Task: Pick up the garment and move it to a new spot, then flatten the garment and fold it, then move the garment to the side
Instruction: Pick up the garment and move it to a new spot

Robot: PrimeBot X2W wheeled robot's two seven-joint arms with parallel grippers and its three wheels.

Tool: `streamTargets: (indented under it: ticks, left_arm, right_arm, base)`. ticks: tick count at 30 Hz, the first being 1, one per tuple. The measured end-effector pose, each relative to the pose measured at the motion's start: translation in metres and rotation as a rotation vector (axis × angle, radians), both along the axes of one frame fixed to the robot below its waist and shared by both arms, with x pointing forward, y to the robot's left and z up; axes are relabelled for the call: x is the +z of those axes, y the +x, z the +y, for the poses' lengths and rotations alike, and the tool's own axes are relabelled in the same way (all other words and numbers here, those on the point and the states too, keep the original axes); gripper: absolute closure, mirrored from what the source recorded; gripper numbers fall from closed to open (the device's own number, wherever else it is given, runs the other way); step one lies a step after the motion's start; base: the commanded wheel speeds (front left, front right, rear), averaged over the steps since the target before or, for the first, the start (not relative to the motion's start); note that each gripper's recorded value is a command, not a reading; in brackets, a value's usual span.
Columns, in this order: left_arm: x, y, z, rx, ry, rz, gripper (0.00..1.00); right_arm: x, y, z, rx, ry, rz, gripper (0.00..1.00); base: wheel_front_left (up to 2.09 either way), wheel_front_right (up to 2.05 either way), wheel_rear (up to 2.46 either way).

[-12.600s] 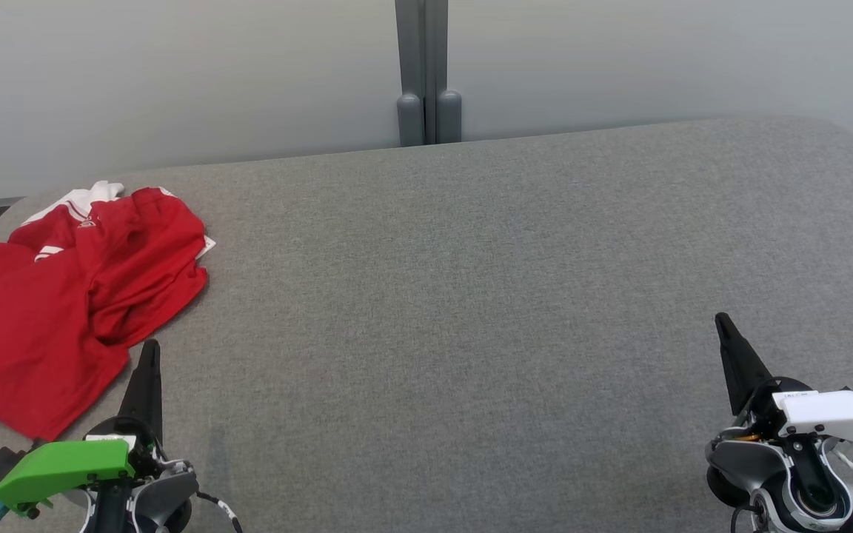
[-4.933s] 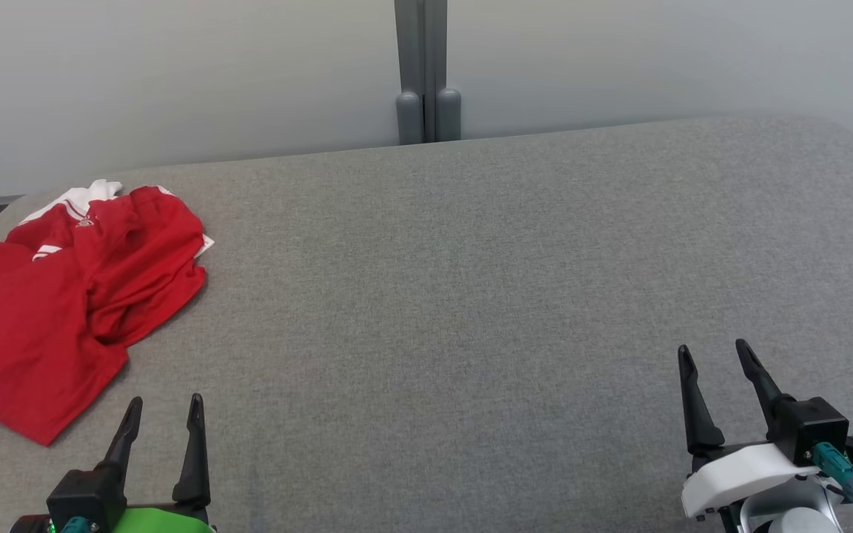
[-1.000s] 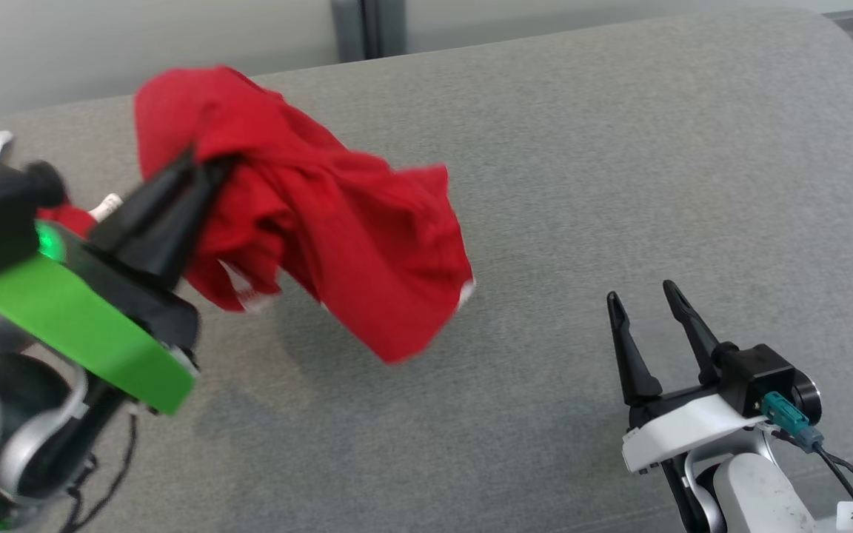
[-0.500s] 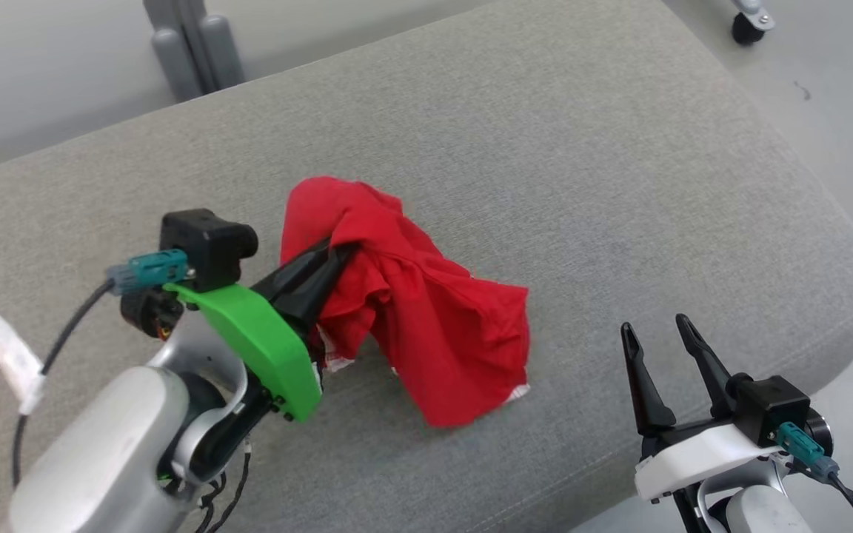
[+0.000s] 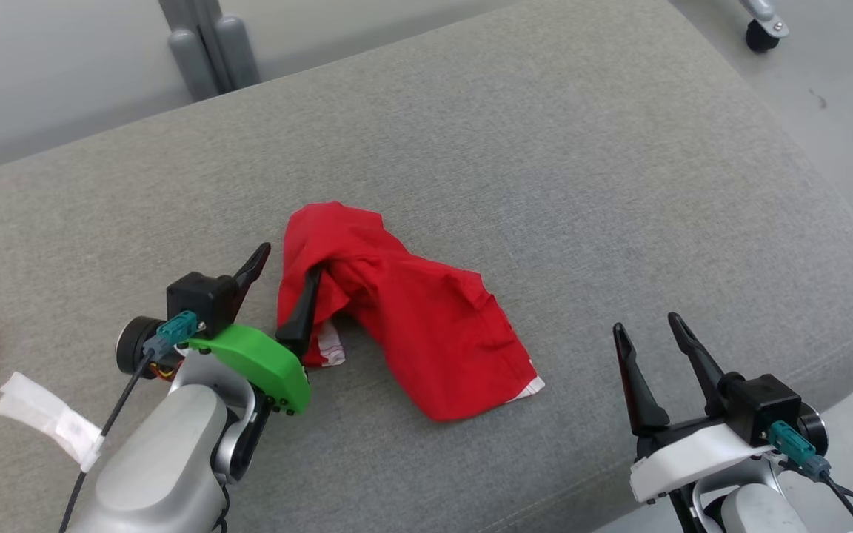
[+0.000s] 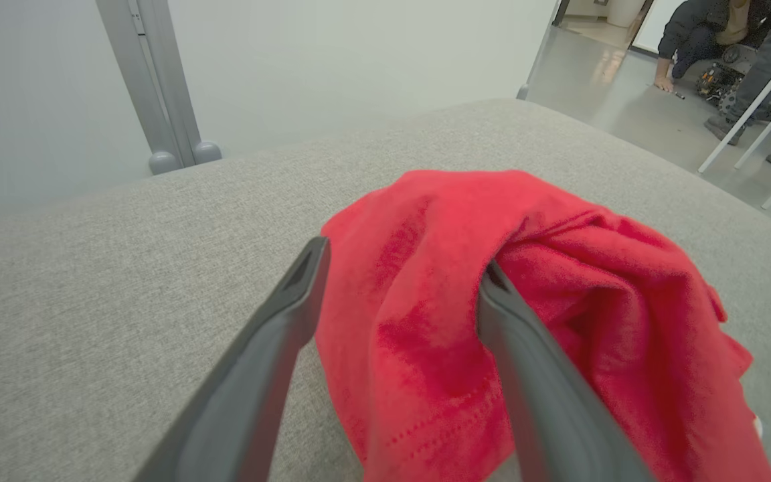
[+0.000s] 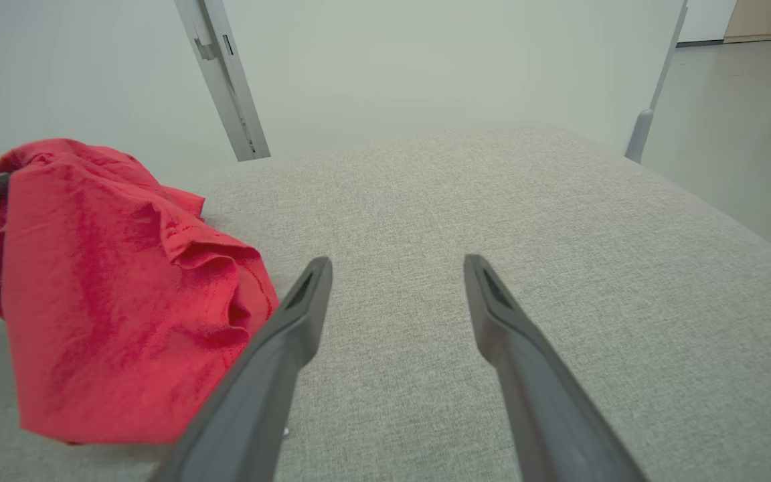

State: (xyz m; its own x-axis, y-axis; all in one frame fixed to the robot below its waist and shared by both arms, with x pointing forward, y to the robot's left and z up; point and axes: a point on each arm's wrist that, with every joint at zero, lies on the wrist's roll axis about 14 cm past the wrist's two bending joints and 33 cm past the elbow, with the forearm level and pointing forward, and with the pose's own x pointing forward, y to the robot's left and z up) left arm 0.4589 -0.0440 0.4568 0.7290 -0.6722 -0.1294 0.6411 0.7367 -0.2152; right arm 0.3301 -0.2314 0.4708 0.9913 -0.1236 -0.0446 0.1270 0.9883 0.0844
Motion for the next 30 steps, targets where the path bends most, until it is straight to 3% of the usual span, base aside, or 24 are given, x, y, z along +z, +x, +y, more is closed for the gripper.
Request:
streamTargets:
  ticks: [8,23,30]
  left_arm:
    - [0.048,-0.009,0.058,0.203,-0.117,-0.141,0.00]
    - [0.040,-0.101,0.205,0.646,-0.016,-0.192,0.00]
    - [0.036,-0.141,0.248,0.766,0.023,-0.197,0.00]
  right_arm:
    - [0.010,0.015,0.007,0.043,-0.047,-0.035,0.00]
    - [0.022,0.036,0.055,0.208,-0.097,-0.082,0.00]
    - [0.028,0.034,0.075,0.269,-0.106,-0.104,0.00]
  base:
    - [0.00,0.00,0.00]
    - [0.00,0.00,0.00]
    - [0.00,0.00,0.00]
